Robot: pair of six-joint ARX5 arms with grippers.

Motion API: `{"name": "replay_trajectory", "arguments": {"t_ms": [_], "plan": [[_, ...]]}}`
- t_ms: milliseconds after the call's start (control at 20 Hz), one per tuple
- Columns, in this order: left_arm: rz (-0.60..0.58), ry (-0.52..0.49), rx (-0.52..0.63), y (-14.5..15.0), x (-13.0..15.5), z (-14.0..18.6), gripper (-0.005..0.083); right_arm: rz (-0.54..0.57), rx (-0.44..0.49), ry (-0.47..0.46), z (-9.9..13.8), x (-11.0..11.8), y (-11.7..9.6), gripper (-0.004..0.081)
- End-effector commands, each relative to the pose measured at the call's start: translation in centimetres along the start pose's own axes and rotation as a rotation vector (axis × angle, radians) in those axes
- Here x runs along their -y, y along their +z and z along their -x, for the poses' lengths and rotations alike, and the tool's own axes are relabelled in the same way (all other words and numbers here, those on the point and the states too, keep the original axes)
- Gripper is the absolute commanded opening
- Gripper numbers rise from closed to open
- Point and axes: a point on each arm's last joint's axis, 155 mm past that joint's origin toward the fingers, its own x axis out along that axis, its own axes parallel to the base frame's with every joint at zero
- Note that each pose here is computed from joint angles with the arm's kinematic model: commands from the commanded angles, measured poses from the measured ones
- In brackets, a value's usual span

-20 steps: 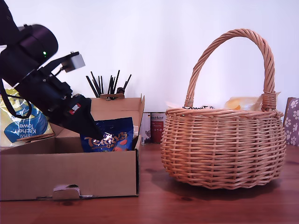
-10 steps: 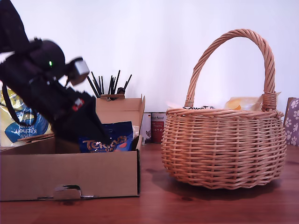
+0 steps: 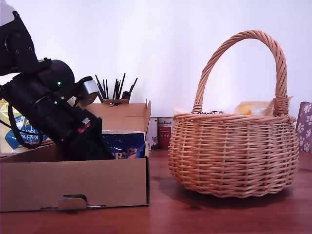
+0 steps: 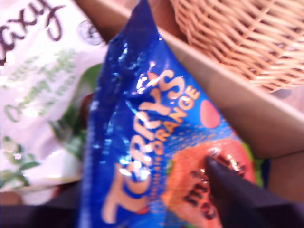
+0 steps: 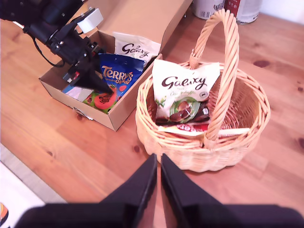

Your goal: Move the bags of Easter eggs from the cardboard box on the left into the woven basket on the right side.

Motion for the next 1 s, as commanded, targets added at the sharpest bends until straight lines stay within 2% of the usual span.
{"name": "replay_trajectory", "arguments": {"t_ms": [0, 250, 500, 950], "plan": [[0.013, -0.017, -0.016, -1.0, 0.1, -0.9, 0.0111, 0.0, -0.053, 0.002, -0.6, 0.0, -1.5, -0.0013], [-0.011, -0.006, 0.013, 0.1, 0.0, -0.4, -0.0024, -0.001, -0.071, 0.001, -0.6, 0.0, -1.9, -0.0013], [-0.046, 0.025, 0.074, 2.7, 1.0, 2.7, -0.0024, 0.001, -0.049, -0.007, -0.6, 0.1, -1.3, -0.0013], [-0.153, 0.087, 0.236, 8.3, 4.7, 9.8, -0.0024, 0.002, 0.081, -0.025, -0.6, 0.5, 1.9, -0.0013]]}}
